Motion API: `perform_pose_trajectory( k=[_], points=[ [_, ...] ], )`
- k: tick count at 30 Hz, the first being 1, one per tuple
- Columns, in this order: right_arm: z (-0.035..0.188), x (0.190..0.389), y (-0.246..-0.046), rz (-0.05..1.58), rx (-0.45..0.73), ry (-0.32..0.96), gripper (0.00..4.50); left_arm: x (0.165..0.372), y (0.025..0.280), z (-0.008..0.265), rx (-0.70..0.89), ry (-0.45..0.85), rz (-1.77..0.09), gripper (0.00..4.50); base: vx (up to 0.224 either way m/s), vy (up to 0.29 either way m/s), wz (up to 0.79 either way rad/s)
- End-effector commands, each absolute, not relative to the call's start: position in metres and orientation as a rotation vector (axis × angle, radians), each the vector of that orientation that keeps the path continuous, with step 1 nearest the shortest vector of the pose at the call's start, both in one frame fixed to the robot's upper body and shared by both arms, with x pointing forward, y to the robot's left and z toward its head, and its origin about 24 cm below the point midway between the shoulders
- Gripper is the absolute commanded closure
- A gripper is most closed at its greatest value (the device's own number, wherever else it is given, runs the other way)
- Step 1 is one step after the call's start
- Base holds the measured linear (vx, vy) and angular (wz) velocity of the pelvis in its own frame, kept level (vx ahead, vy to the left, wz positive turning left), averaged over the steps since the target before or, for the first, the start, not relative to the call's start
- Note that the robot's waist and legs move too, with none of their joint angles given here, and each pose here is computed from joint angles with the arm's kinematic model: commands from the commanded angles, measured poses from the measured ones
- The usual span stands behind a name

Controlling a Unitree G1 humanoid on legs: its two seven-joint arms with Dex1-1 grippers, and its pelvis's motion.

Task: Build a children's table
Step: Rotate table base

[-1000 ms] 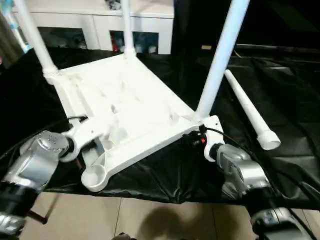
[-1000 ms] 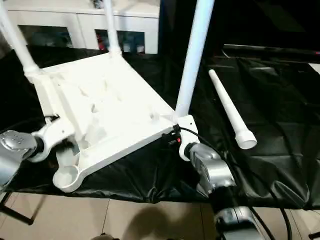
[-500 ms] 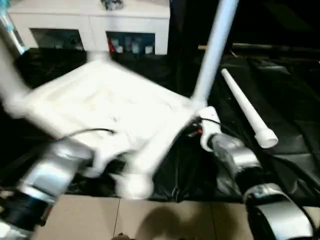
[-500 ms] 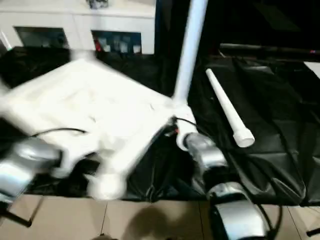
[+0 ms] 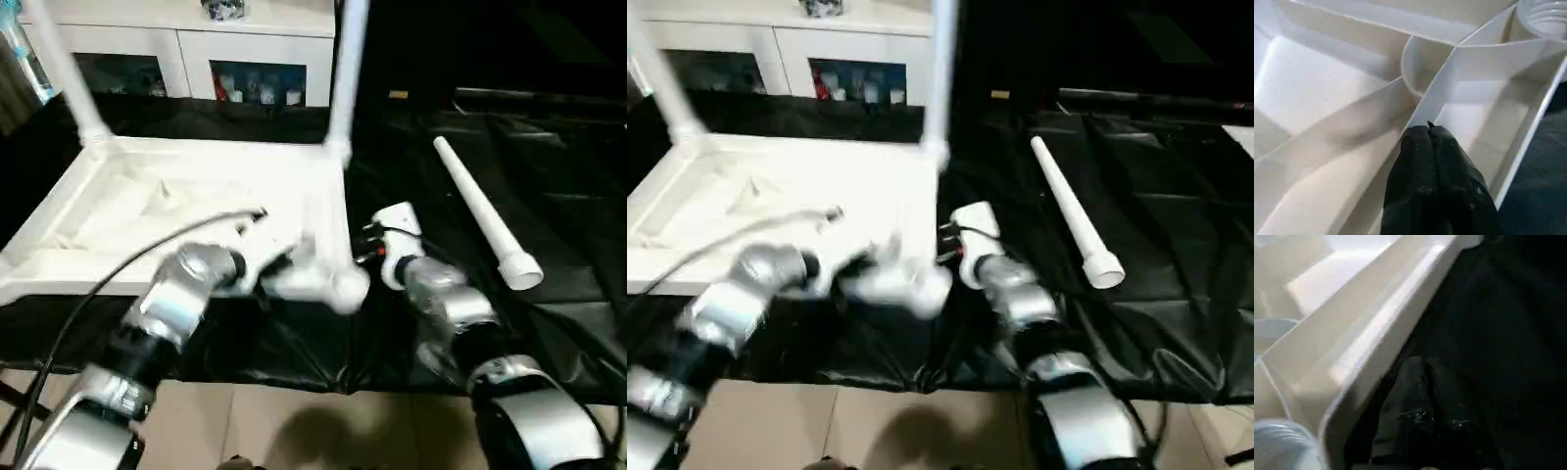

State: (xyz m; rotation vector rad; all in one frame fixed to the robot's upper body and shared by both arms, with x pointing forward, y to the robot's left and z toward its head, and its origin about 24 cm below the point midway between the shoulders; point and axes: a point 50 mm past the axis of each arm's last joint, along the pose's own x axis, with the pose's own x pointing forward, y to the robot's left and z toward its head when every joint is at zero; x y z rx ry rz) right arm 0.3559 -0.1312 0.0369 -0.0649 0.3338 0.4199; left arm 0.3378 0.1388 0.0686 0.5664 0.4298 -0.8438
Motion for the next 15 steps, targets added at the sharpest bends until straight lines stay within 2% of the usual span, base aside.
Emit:
perform_pose_trajectory(
  k=[1, 5, 6, 8, 11, 14, 15],
  points=[
    [0.045, 0.356, -0.144, 0.346, -0.058, 0.303, 4.43, 0.337, 0.134, 0.077, 0.513, 0.37, -0.905, 4.5, 0.0, 0.0, 0.0],
    [0.055, 0.35, -0.166, 0.225, 0.005, 0.295, 4.43, 0.327, 0.13, 0.084, 0.388, 0.316, -0.961, 4.5, 0.0, 0.0, 0.0],
    [0.057, 0.349, -0.169, 0.221, 0.021, 0.291, 4.17, 0.327, 0.13, 0.084, 0.36, 0.306, -0.954, 4.5, 0.0, 0.0, 0.0],
    [0.064, 0.35, -0.18, 0.197, -0.005, 0.298, 4.09, 0.327, 0.128, 0.085, 0.308, 0.296, -0.941, 4.09, 0.0, 0.0, 0.0],
    [0.074, 0.354, -0.195, 0.16, -0.035, 0.304, 3.71, 0.322, 0.122, 0.09, 0.281, 0.272, -0.966, 3.97, 0.0, 0.0, 0.0],
    [0.089, 0.364, -0.213, 0.104, -0.072, 0.323, 3.61, 0.315, 0.118, 0.101, 0.265, 0.223, -0.994, 3.71, 0.0, 0.0, 0.0],
    [0.089, 0.364, -0.213, 0.104, -0.072, 0.323, 3.54, 0.315, 0.118, 0.101, 0.265, 0.223, -0.994, 3.67, 0.0, 0.0, 0.0]
  ],
)
